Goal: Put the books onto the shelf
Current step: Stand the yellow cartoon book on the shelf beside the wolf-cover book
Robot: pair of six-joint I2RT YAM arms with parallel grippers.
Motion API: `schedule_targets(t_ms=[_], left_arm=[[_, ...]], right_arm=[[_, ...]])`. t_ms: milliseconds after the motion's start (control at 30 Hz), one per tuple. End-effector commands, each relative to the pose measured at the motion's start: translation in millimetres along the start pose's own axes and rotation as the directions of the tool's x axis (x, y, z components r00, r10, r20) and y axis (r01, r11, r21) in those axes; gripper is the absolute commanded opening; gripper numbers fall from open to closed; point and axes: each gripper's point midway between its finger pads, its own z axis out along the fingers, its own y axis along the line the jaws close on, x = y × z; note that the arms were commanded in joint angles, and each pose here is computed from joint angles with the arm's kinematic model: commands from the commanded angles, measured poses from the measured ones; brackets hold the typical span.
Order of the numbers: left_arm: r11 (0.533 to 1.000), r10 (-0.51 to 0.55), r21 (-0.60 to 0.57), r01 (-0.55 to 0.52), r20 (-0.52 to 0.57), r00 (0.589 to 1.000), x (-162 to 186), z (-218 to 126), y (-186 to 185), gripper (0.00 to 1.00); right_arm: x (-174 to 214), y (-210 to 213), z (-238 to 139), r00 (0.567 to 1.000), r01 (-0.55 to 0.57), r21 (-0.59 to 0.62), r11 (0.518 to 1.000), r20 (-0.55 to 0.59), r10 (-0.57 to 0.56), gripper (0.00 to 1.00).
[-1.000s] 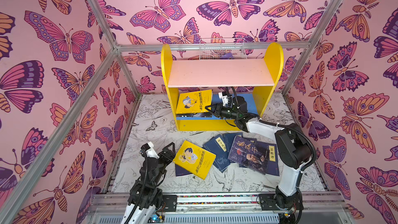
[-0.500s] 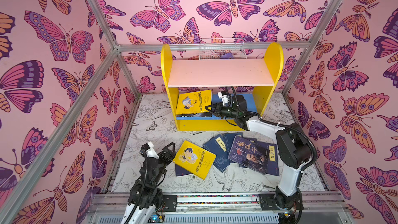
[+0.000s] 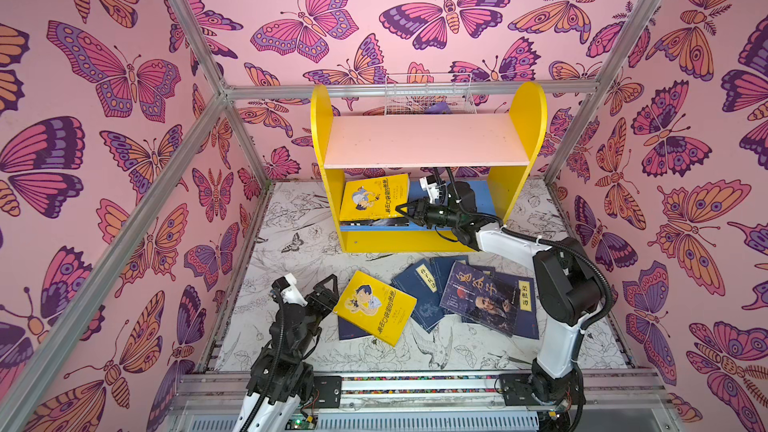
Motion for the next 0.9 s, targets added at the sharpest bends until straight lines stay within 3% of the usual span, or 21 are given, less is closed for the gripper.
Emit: schedule_targets(t_ms=[0, 433, 700, 800, 867], left_arm=[[1.0, -0.004, -0.003, 0.003, -0.026, 1.0, 7, 1, 4, 0.74], [1.0, -0.004, 0.006, 0.004, -0.028, 1.0, 8, 2, 3, 0.74], [1.0, -0.005, 0.008, 0.005, -0.026, 1.0, 7, 3, 2, 0.75], [1.0, -0.008, 0.008, 0.008, -0.026, 1.0, 7, 4, 2, 0.75], [1.0, -0.011, 0.007, 0.011, -0.026, 1.0, 7, 4, 3, 0.75]], right_arm=[[21, 24, 2, 0.996, 0.017, -0.081, 0.997, -0.09, -0.025, 0.0], [19, 35, -6, 0.996, 0.011, -0.131, 0.991, -0.087, -0.022, 0.0], [14, 23, 1, 0.995, 0.057, -0.041, 0.998, -0.078, -0.06, 0.0], [16, 16, 3, 0.993, 0.079, 0.023, 0.997, -0.089, -0.077, 0.08], [15, 12, 2, 0.993, 0.095, 0.078, 0.992, -0.078, -0.089, 0.24]])
